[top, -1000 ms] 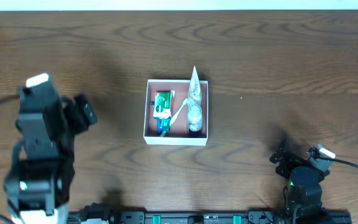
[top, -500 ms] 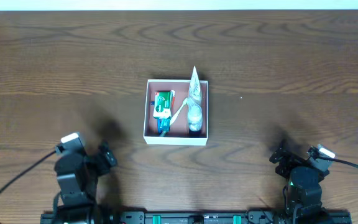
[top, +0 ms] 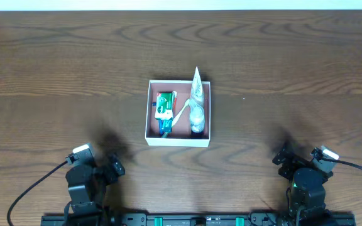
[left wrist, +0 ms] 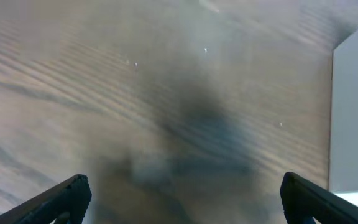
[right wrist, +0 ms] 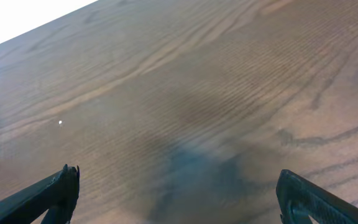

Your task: Pack container

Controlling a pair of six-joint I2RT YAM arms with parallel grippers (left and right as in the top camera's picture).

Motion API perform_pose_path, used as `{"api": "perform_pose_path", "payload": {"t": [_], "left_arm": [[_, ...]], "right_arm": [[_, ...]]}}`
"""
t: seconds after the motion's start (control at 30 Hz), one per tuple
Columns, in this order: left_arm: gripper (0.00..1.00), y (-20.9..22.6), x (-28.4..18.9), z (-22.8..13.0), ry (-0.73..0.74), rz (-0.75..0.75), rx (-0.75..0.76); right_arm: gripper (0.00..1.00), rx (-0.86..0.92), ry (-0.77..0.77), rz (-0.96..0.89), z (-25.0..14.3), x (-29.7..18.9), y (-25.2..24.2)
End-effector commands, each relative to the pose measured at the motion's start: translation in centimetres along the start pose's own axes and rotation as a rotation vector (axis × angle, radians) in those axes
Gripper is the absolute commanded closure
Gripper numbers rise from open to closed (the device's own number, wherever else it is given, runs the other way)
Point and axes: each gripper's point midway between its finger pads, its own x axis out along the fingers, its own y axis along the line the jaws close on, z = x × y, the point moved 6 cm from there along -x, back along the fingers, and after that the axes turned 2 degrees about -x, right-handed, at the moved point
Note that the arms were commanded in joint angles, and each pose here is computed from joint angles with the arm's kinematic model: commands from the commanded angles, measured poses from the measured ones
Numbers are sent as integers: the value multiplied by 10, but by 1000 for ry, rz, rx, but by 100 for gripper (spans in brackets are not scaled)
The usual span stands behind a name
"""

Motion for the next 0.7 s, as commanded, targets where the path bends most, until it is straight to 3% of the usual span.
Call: {"api": "perform_pose_path", "payload": {"t": [0.0, 0.67], "left_arm": [[2, 0, 0, 0, -23, -5, -1], [2, 0, 0, 0, -26, -7, -2]], "right_arm": [[1, 15, -10, -17, 1, 0, -3], [1, 15, -10, -17, 1, 0, -3]]}}
